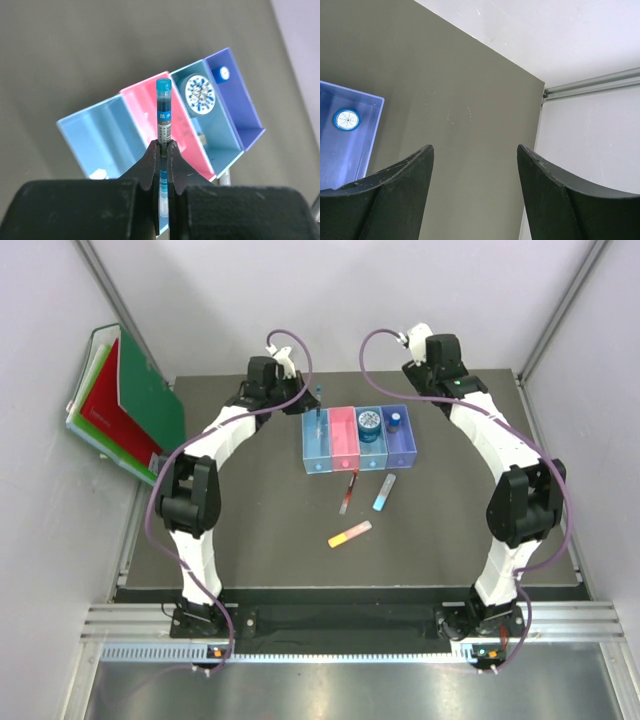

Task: Sort the stationery into containers
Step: Place the pen in the storage box.

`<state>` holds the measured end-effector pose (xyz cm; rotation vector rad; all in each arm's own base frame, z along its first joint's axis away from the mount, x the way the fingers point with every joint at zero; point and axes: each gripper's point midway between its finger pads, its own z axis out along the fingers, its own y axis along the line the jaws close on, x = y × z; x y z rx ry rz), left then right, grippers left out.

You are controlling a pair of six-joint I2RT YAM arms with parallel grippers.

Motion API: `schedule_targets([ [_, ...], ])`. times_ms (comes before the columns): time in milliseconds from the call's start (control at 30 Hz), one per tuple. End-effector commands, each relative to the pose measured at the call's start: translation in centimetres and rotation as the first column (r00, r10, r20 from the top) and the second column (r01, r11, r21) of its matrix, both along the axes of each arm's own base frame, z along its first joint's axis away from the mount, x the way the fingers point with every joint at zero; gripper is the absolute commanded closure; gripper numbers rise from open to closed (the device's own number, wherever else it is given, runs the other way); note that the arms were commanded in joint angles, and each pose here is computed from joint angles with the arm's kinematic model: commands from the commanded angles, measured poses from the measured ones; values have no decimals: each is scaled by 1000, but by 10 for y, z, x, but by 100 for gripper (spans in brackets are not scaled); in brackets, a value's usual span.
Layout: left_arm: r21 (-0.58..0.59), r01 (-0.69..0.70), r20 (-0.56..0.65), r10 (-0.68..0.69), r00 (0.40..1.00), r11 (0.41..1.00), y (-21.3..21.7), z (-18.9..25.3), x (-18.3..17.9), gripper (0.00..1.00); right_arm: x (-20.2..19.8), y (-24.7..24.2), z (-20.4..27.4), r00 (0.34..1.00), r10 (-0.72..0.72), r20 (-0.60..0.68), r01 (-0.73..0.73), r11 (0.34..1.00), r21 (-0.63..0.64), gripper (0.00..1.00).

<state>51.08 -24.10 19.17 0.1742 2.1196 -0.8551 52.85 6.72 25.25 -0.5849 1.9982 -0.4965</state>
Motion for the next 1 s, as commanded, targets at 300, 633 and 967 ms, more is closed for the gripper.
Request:
schedule_targets([
  [300,-213,126,118,-103,988,969,-59,17,4,100,1,-6,33,995,-31,95,28,999,29,32],
  [633,-144,93,44,-88,995,985,-64,-47,0,100,1,-3,37,995,-23,100,18,999,43,32],
  [967,-140,93,32,-90,995,986,-66,-57,5,55,2,0,33,996,-16,89,11,999,53,32],
])
